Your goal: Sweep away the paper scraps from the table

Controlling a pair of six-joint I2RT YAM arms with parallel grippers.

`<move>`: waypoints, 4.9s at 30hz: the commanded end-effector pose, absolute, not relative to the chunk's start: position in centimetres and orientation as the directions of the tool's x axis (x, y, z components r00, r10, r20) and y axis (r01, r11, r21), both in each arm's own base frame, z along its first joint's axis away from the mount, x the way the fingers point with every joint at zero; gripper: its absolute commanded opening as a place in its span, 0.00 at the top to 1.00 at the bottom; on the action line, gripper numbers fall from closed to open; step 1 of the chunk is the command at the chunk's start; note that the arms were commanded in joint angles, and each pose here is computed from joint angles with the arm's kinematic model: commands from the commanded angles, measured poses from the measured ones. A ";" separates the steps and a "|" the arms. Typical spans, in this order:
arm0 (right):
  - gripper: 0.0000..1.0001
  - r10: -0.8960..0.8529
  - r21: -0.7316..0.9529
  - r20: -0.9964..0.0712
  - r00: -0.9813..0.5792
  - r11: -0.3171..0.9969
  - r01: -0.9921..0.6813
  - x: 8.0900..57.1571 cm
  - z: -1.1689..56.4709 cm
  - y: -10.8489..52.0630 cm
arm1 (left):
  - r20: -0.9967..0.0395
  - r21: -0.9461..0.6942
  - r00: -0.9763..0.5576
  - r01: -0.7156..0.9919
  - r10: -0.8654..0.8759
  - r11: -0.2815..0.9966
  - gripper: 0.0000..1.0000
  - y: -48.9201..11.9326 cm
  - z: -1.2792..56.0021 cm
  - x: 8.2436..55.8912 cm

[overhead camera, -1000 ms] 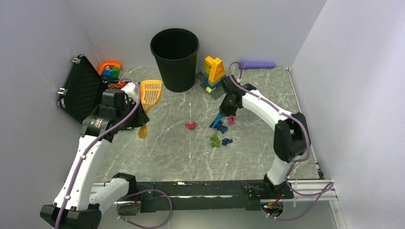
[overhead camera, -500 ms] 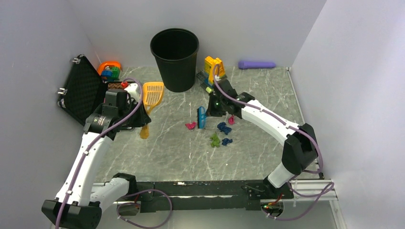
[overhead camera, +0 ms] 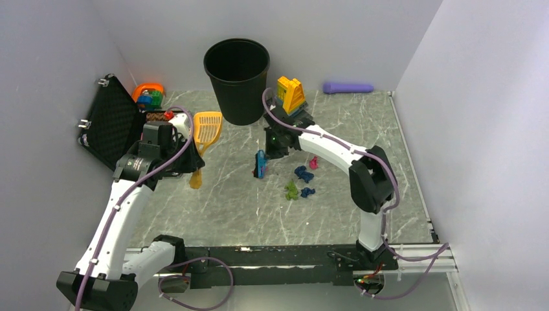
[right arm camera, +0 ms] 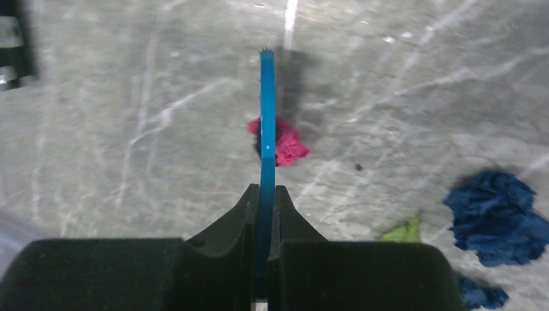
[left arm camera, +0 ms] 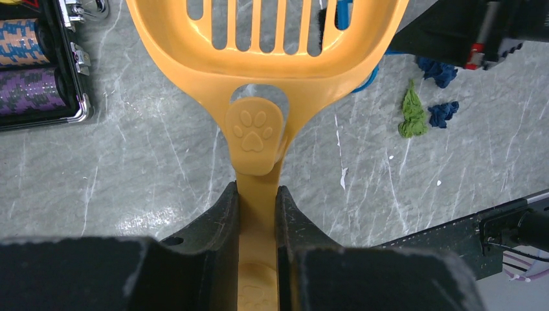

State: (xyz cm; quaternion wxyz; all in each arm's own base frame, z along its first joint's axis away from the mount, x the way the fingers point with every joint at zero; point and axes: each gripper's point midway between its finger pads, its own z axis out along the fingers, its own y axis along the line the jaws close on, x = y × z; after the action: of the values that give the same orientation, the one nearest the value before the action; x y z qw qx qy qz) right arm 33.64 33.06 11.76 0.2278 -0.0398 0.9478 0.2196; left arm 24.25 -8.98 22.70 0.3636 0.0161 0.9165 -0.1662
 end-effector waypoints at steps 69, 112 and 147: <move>1.00 -0.234 -0.202 -0.355 -0.905 0.965 -0.170 30.2 8.8 14.9 | -0.035 0.120 -0.612 0.782 0.790 0.611 1.00 -20.4 9.9 11.1; 1.00 -0.512 -0.192 -0.397 -0.762 0.858 -0.477 33.8 8.9 16.8 | -0.005 0.083 -0.615 0.786 0.789 0.613 1.00 -24.8 8.9 12.8; 1.00 -0.448 0.450 -0.530 -0.720 0.571 -0.687 20.3 15.5 29.0 | -0.092 0.069 -0.640 0.760 0.763 0.646 1.00 -25.6 7.6 16.7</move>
State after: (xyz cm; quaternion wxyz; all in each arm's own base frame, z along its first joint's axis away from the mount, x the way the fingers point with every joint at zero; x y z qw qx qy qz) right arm 24.49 24.29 11.83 0.2117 -0.3018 0.9112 0.1840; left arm 14.32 -23.71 7.81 -0.0079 0.4225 0.9056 0.0360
